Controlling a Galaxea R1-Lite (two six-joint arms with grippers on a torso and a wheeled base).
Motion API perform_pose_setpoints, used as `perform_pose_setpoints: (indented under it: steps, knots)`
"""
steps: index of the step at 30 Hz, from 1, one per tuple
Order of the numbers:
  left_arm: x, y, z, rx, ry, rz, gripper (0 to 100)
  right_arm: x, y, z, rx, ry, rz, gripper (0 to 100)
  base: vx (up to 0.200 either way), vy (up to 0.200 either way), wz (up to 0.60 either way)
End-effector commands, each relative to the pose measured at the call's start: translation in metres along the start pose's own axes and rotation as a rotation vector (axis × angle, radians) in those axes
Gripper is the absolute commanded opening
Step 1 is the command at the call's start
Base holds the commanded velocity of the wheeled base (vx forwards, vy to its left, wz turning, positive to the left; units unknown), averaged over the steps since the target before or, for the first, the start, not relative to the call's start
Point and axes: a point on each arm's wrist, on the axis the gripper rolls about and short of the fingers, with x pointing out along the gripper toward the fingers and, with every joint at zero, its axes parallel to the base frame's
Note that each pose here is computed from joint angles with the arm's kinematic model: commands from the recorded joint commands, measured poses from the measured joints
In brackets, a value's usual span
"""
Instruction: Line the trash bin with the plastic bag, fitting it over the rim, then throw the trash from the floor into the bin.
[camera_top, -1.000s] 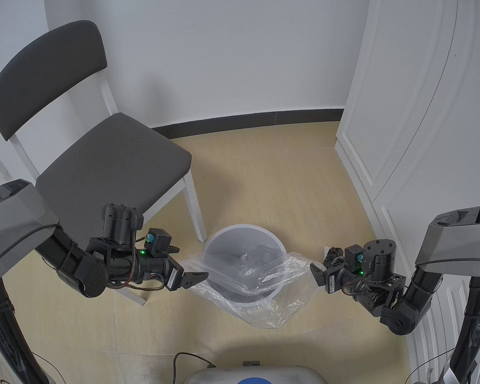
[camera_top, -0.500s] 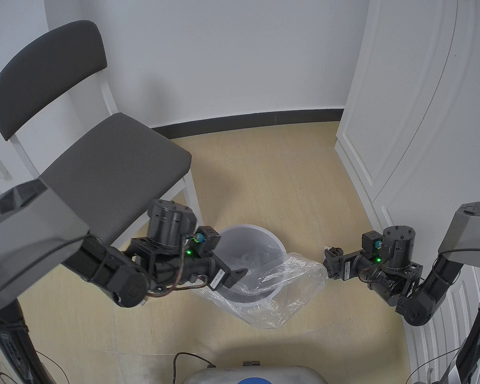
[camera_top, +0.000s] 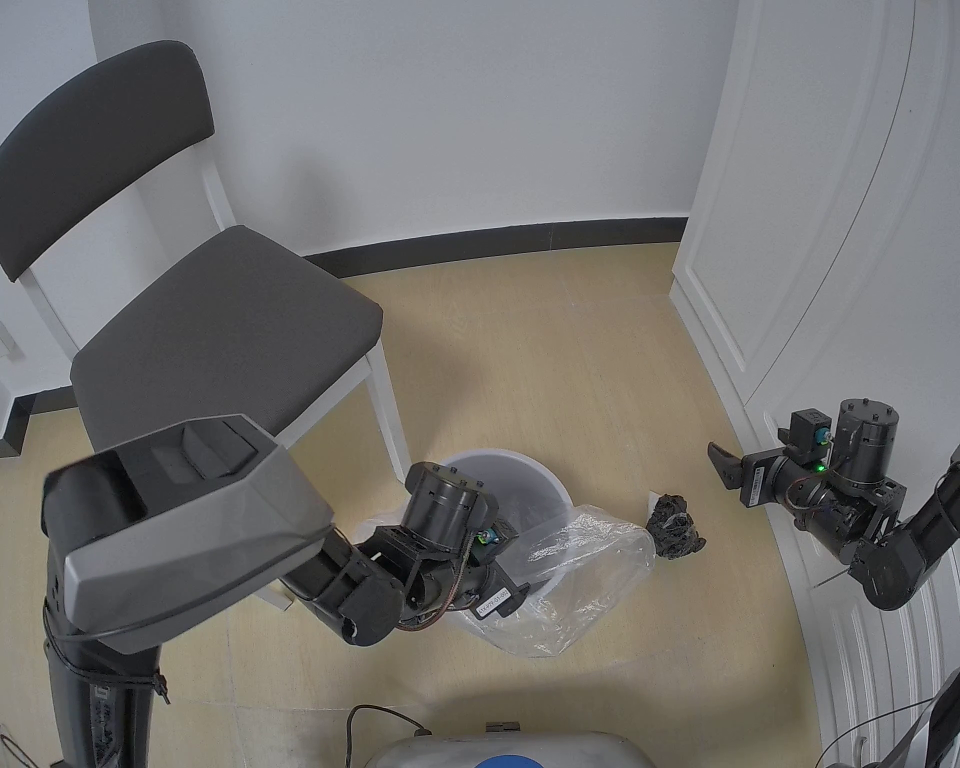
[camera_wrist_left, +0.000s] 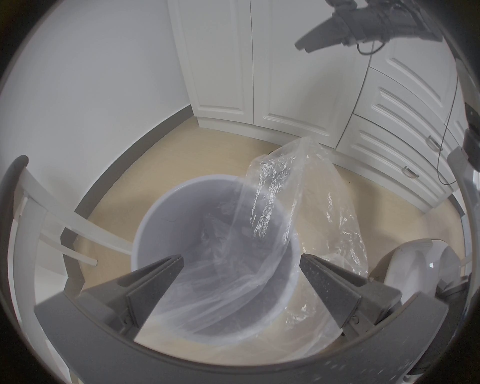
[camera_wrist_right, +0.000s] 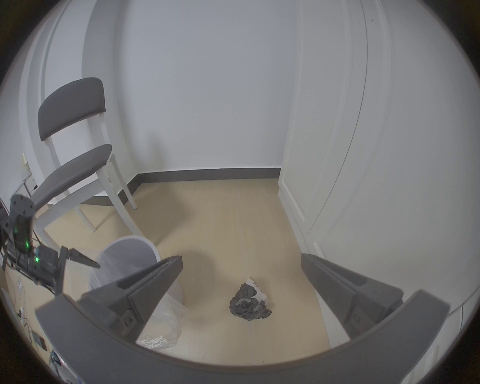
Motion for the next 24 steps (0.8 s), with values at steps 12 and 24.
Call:
perform_pose_setpoints:
  steps: [12, 24]
  knots:
    - [0.038, -0.020, -0.005, 0.023, 0.010, -0.030, 100, -0.005, -0.010, 0.012, 0.012, -0.045, -0.022, 100, 0.000, 0.000, 0.00]
    - [0.058, -0.019, 0.000, 0.022, -0.004, -0.027, 100, -0.006, -0.013, 0.013, 0.014, -0.049, -0.016, 100, 0.000, 0.000, 0.00]
